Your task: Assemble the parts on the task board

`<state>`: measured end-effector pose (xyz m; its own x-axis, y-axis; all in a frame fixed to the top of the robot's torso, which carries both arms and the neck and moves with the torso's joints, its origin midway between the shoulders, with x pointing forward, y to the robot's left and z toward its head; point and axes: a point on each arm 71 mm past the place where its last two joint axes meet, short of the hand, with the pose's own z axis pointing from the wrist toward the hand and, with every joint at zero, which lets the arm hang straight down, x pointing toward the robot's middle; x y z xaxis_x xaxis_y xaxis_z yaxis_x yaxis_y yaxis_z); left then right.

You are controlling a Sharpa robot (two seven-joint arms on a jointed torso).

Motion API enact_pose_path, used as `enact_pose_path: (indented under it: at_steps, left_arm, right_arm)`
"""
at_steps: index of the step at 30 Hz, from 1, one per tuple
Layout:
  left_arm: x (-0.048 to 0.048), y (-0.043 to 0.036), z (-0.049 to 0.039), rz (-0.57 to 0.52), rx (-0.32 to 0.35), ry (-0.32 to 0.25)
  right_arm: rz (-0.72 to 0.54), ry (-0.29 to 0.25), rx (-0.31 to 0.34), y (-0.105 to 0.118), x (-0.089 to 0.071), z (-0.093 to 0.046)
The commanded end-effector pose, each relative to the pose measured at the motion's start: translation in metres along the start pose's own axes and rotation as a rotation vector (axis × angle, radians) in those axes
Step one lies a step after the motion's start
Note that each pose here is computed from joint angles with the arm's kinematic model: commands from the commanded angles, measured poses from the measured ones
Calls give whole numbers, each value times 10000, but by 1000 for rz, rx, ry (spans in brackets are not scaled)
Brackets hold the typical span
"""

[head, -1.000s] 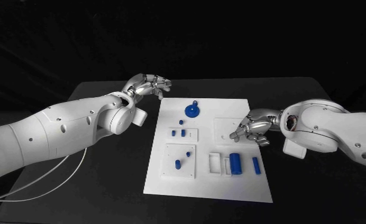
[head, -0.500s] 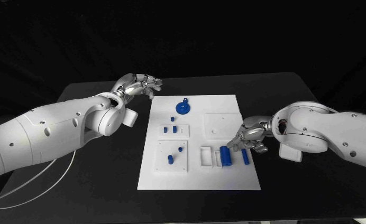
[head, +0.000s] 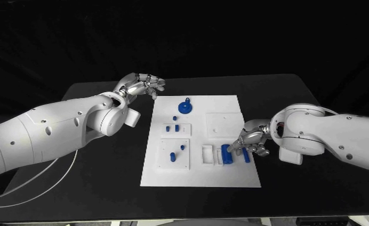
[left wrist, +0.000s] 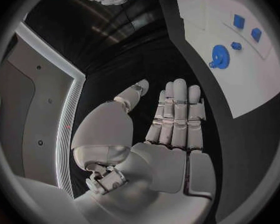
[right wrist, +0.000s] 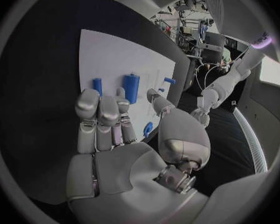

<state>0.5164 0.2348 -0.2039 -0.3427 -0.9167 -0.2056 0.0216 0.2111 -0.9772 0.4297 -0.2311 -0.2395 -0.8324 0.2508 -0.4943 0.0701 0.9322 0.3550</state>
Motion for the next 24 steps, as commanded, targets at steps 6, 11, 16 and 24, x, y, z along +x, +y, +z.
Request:
enact_pose_path:
  at_steps: [6, 11, 16, 24]
  left_arm:
    - [32, -7, 1, -16, 6, 15]
    - [32, -8, -3, -17, 7, 17]
    - [20, -6, -13, -17, 6, 15]
    - [15, -6, -20, -18, 6, 16]
  right_arm:
    - [-27, -26, 26, 59, 38, 75]
    - [-34, -15, 41, 61, 84, 127]
    - [-61, -3, 62, 43, 102, 165]
    - [-75, 3, 61, 78, 195, 243]
